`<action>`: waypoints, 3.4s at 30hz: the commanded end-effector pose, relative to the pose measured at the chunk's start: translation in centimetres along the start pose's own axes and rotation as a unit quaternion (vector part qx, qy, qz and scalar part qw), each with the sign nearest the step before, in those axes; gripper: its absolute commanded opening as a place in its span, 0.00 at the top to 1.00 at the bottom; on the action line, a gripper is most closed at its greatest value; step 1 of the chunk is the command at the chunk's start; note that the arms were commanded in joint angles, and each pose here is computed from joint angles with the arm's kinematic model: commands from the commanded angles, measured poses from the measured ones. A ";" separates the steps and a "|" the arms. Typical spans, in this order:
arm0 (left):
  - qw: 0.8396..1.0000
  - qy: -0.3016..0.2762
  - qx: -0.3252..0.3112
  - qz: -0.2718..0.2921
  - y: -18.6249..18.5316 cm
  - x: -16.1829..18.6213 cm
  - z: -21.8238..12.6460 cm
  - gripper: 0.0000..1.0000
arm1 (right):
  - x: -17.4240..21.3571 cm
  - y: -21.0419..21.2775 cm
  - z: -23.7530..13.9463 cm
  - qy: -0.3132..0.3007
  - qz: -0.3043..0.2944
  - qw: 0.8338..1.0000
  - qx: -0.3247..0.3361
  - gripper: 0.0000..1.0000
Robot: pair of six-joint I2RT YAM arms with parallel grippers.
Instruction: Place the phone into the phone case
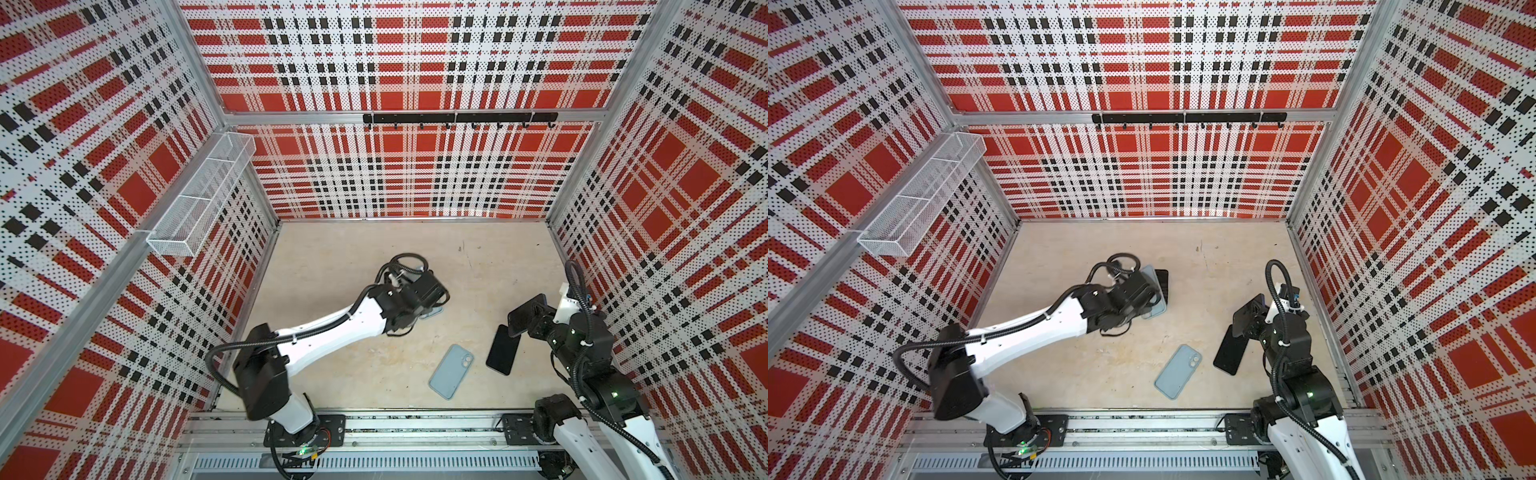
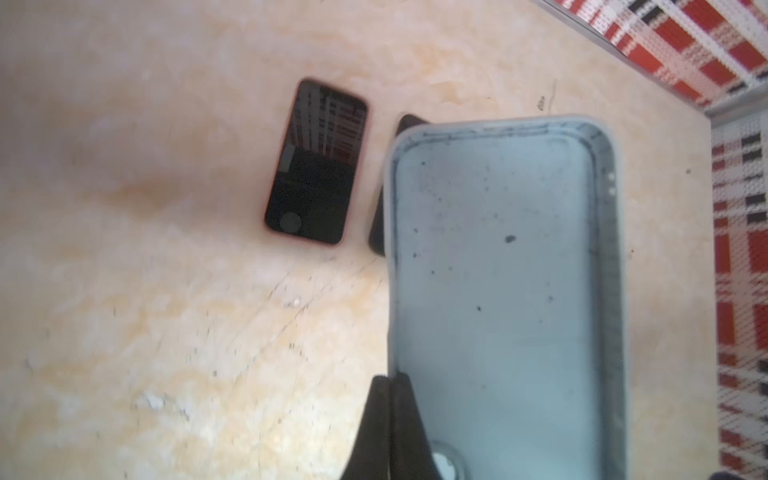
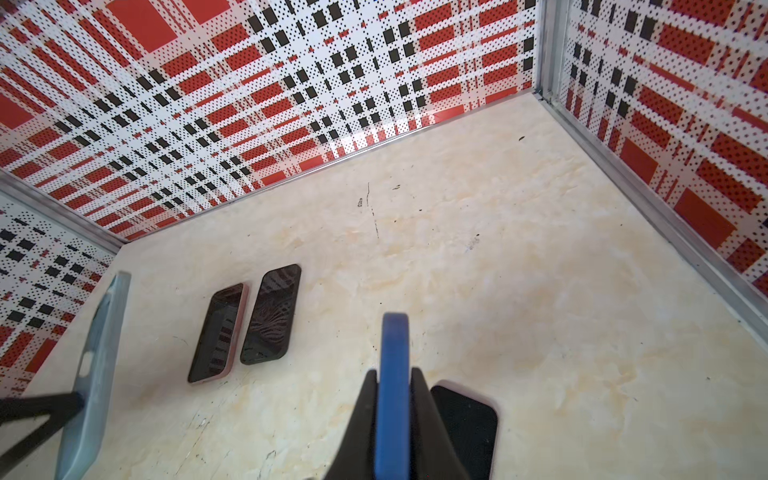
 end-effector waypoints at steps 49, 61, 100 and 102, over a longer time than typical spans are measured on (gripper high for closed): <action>0.886 0.276 0.089 0.362 8.1 4.0 9.0 0.32 | -2.2 4.1 2.2 0.011 0.039 0.996 -0.080 1.00; 0.902 0.261 0.033 0.343 9.1 3.0 13.5 0.33 | -2.0 4.0 1.6 0.015 0.044 0.995 -0.086 1.00; 0.949 0.293 -0.032 0.112 9.4 3.2 11.5 0.63 | 7.5 11.9 8.1 0.128 0.120 0.947 -0.270 1.00; 0.955 0.275 -0.018 0.106 9.1 2.3 10.9 0.56 | 8.6 12.5 8.7 0.137 0.124 0.947 -0.264 1.00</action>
Point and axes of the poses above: each gripper's point midway between its finger pads, its own z axis out along the fingers, its own y axis along the line the jaws close on, x = y × z, the point moved 6 cm from there along -z, back along the fingers, and after that the axes turned 13 degrees about z, right-handed, at the moved point
